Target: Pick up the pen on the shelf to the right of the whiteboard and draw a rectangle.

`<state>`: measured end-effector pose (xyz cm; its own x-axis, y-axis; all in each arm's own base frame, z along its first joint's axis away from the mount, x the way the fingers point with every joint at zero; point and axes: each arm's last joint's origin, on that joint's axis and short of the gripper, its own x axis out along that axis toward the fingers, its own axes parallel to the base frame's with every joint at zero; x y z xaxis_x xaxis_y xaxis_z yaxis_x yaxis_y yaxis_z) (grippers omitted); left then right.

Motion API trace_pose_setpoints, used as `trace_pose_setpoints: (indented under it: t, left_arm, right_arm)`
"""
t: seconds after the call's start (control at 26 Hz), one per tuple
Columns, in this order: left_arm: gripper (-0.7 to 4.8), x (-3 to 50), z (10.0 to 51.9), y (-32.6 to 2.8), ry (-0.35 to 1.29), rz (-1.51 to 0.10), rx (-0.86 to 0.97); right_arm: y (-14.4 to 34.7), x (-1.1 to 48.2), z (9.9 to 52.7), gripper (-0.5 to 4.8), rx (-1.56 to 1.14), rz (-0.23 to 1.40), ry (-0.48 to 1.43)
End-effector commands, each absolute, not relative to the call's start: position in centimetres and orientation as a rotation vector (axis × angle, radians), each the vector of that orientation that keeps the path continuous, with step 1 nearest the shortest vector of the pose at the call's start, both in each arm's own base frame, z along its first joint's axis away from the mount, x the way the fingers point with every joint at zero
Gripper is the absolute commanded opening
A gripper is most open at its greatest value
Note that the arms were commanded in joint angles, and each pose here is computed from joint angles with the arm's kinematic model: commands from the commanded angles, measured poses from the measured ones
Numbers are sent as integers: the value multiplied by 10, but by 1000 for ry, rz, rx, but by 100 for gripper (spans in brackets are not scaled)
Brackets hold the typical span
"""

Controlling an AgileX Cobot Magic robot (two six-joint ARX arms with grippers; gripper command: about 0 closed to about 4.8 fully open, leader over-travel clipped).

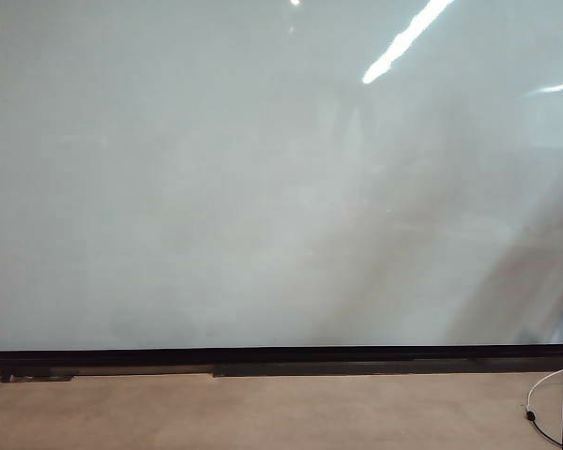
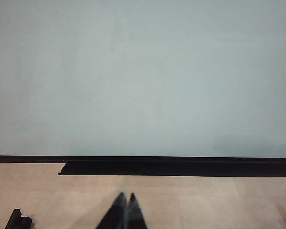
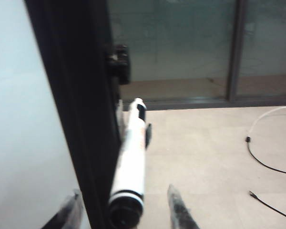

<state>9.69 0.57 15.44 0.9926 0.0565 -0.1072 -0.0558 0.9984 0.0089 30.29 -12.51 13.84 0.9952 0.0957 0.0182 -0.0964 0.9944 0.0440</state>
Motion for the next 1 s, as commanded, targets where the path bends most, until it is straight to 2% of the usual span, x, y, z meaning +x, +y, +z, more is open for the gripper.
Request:
trace_pose_setpoints:
  t: [0.04, 1.0]
  left_arm:
    - [-4, 97, 156, 6, 93, 58, 8]
    - [-5, 97, 156, 6, 93, 57, 7]
  right_arm:
    - [-127, 306, 142, 234, 33, 110, -42]
    - [-136, 332, 149, 229, 31, 174, -69]
